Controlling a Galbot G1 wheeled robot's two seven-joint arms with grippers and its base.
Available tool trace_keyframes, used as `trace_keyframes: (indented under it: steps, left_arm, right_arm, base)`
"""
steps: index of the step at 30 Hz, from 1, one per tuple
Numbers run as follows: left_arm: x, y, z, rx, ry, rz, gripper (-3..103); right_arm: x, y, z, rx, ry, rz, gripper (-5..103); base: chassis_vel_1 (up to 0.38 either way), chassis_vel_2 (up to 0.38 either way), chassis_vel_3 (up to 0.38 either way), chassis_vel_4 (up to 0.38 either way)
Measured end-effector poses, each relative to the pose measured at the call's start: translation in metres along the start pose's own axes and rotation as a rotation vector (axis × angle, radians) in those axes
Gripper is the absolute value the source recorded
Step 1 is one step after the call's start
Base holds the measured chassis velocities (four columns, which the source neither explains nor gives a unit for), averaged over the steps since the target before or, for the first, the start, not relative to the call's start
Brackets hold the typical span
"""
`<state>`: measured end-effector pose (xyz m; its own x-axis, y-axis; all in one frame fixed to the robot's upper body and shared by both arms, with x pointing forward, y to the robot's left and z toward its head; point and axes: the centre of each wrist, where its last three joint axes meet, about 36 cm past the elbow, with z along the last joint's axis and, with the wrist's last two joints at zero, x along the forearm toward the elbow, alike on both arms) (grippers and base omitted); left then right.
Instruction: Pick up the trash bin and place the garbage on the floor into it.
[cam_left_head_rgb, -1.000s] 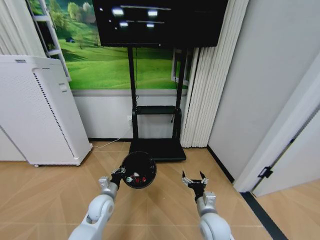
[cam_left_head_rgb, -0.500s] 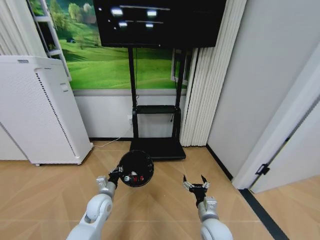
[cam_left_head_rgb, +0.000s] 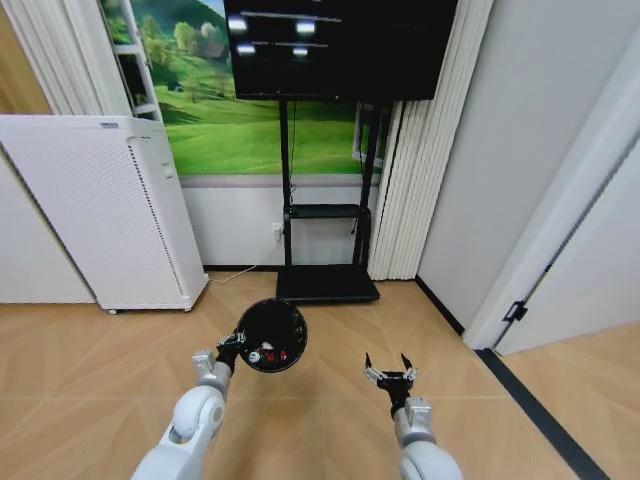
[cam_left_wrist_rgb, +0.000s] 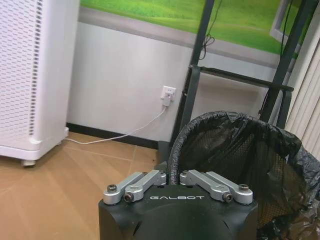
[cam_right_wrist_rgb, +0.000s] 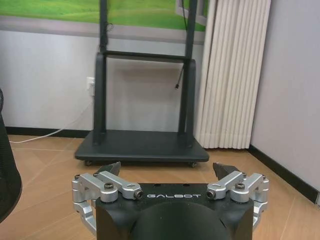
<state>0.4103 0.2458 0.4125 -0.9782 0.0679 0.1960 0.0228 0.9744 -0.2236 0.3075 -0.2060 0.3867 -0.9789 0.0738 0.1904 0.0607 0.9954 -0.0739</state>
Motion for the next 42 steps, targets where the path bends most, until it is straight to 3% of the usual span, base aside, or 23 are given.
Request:
trace_keyframes:
  steps: [14, 26, 31, 34, 36, 37, 40, 42]
  left_arm:
    - [-0.002, -0.001, 0.004, 0.014, 0.003, -0.006, 6]
    - [0.002, -0.005, 0.015, 0.042, 0.018, -0.038, 6]
    - [0.011, -0.005, 0.021, 0.150, 0.045, -0.173, 6]
    - [0.018, -0.002, 0.025, 0.176, 0.065, -0.230, 6]
    - [0.026, 0.006, 0.032, 0.213, 0.100, -0.324, 6]
    - [0.026, 0.006, 0.032, 0.213, 0.100, -0.324, 6]
    - [0.026, 0.027, 0.035, 0.306, 0.136, -0.482, 6]
    - [0.025, 0.031, 0.036, 0.317, 0.138, -0.503, 6]
  right_arm:
    - [-0.012, 0.005, 0.018, -0.006, -0.010, -0.033, 100]
    - [-0.015, 0.001, 0.024, -0.014, 0.003, -0.032, 100]
    - [-0.015, -0.001, 0.029, -0.010, 0.010, -0.029, 100]
    - [-0.015, -0.001, 0.030, -0.010, 0.013, -0.029, 100]
    - [-0.016, -0.001, 0.030, -0.008, 0.014, -0.028, 100]
    - [-0.016, -0.001, 0.030, -0.008, 0.014, -0.028, 100]
    - [-0.018, -0.003, 0.030, -0.005, 0.012, -0.030, 100]
    - [-0.018, -0.003, 0.030, -0.005, 0.012, -0.030, 100]
  base:
    - [0.553, 0.153, -0.560, -0.144]
    - [0.064, 0.099, -0.044, -0.114]
    - [-0.032, -0.048, 0.025, 0.029]
    - [0.000, 0.000, 0.000, 0.000]
    - [0.000, 0.000, 0.000, 0.000]
    - [0.000, 0.000, 0.000, 0.000]
    - [0.000, 0.000, 0.000, 0.000]
    - [0.000, 0.000, 0.000, 0.000]
